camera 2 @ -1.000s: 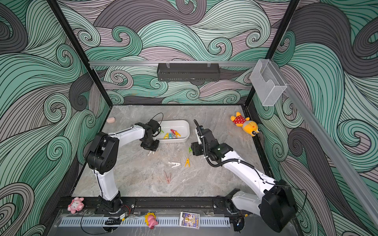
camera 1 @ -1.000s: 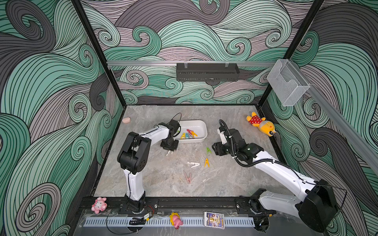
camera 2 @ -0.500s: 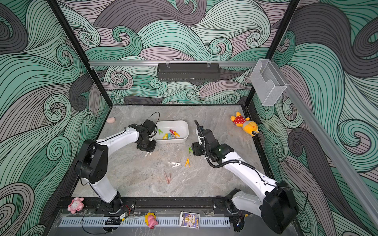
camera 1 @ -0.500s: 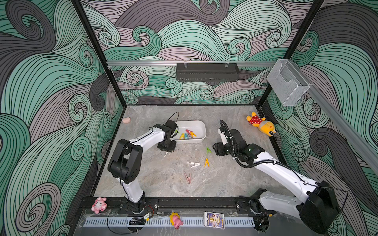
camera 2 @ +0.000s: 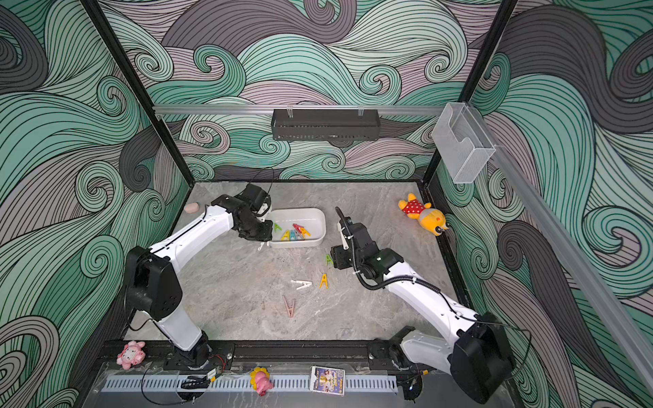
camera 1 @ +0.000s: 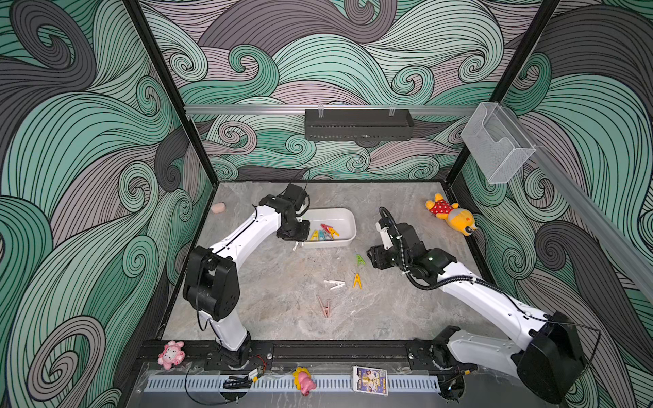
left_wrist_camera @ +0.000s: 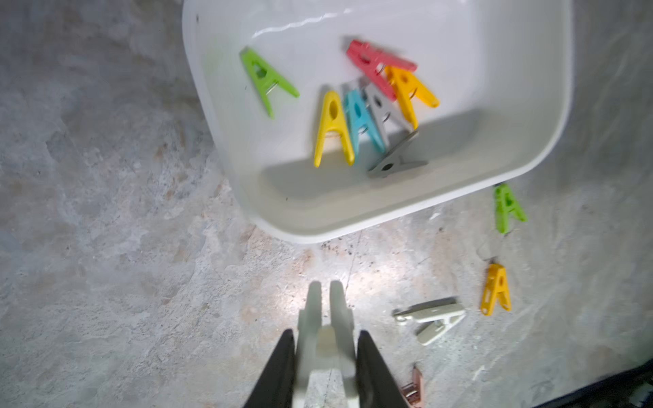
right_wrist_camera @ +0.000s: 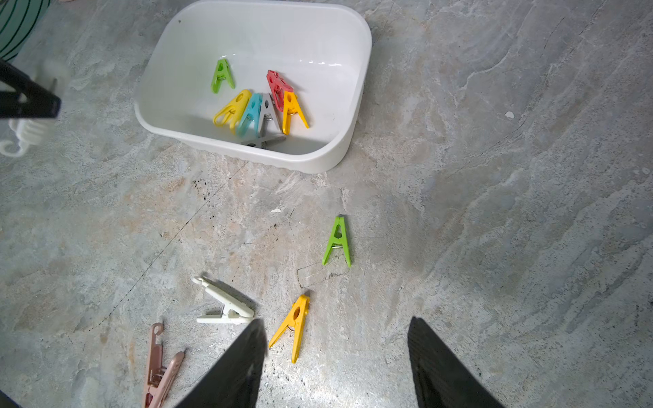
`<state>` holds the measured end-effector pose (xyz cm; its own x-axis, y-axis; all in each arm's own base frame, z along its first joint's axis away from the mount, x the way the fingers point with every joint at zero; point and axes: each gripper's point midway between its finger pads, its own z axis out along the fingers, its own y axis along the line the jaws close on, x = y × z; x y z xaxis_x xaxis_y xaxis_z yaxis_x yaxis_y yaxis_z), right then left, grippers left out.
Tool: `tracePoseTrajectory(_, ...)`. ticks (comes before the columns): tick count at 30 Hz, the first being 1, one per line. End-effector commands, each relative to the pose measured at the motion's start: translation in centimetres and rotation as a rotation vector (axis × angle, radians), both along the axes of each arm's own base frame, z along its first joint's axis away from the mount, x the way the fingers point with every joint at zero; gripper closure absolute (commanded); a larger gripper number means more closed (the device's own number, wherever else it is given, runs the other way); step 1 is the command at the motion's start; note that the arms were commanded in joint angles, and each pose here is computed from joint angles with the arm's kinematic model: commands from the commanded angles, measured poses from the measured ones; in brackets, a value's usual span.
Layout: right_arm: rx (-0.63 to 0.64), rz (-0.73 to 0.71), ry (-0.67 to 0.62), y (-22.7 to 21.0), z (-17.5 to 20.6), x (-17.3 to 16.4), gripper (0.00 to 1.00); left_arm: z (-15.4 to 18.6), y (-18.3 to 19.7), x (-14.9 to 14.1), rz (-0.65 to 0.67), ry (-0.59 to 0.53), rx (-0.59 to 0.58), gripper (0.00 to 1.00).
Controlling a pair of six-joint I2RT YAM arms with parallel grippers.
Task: Put the clothespins into the storage box
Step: Place the clothespin in the storage box.
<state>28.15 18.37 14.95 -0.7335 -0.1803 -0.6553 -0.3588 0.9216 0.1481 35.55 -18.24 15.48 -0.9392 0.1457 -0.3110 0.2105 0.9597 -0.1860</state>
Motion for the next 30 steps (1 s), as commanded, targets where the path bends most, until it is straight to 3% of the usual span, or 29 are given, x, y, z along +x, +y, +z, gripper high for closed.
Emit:
tracePoseTrajectory(1, 0.028, -0.001, -0.013, 0.4, 1.1, 0.5, 0.35, -0.5, -2.0, 1.6, 0.014, 0.047, -0.067, 0.72)
tracePoseTrajectory(6, 0.028, -0.009, -0.005, 0.2, 1.0, 0.2, 0.35, -2.6, -3.9, 5.5, 0.058, 0.043, -0.101, 0.73)
tracePoseTrajectory(12, 0.027, -0.018, 0.003, -0.1, 1.4, -0.2, 0.35, -5.6, -4.3, 8.2, 0.117, 0.006, -0.095, 0.73)
tracePoseTrajectory(17, 0.013, -0.025, 0.01, -0.6, 1.5, -0.7, 0.35, -7.1, -3.5, 9.1, 0.153, -0.018, -0.053, 0.69)
tracePoseTrajectory(21, 0.017, -0.026, 0.024, -0.6, 1.4, -0.9, 0.35, -7.5, -3.0, 9.4, 0.161, -0.02, -0.045, 0.56)
tracePoseTrajectory(30, 0.047, -0.051, 0.078, -0.6, 0.6, -2.4, 0.35, -4.5, -2.1, 9.1, 0.152, -0.067, -0.066, 0.49)
